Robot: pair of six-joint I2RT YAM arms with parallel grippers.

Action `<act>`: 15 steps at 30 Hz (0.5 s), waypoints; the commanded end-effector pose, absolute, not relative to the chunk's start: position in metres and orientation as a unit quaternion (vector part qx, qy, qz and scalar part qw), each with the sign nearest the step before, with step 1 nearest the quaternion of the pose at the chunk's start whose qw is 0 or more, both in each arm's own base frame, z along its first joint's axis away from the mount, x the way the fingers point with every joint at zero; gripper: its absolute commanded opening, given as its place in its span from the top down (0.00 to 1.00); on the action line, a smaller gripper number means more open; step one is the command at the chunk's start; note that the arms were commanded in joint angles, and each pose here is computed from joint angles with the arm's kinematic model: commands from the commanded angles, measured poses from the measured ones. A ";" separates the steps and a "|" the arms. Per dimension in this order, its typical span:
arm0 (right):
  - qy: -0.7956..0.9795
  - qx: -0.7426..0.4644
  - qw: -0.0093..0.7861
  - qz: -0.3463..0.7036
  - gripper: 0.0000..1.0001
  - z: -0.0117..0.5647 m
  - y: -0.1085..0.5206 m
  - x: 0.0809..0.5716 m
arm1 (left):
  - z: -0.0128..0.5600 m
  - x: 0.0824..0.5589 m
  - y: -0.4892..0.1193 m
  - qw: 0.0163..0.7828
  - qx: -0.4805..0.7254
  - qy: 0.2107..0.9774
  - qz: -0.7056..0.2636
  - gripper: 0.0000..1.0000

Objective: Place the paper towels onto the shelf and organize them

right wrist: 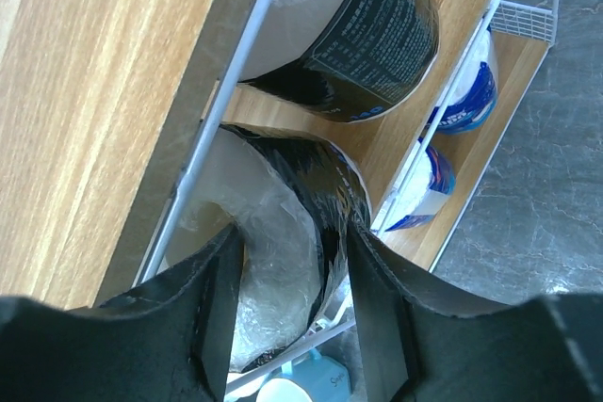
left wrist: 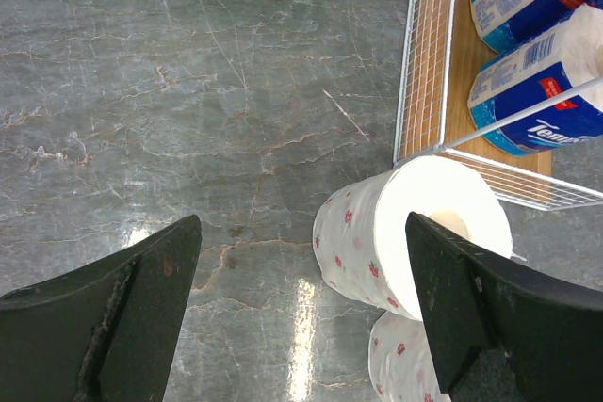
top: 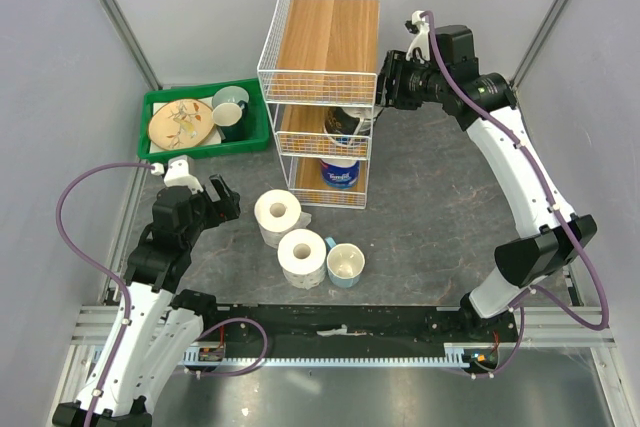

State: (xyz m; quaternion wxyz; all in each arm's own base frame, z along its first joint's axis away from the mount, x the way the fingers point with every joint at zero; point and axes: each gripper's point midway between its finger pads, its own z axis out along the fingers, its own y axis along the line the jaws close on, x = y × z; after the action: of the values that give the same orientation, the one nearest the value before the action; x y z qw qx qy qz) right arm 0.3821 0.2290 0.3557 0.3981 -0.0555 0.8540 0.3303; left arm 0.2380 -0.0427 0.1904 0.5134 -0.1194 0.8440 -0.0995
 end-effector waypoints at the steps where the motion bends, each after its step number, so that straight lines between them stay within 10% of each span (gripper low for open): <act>1: 0.823 -0.068 0.436 0.357 0.43 0.384 0.242 0.387 | 0.207 0.244 -0.042 0.537 -0.122 0.828 -0.103 0.04; 15: 0.798 -0.023 0.457 0.393 0.38 0.393 0.243 0.385 | 0.206 0.245 -0.042 0.535 -0.121 0.830 -0.102 0.04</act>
State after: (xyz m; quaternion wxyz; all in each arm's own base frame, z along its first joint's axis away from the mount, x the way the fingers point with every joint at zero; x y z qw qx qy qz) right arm 0.3900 0.2334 0.3527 0.4098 -0.0265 0.8419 0.3501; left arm 0.2381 -0.0427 0.1902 0.5131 -0.1194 0.8442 -0.0994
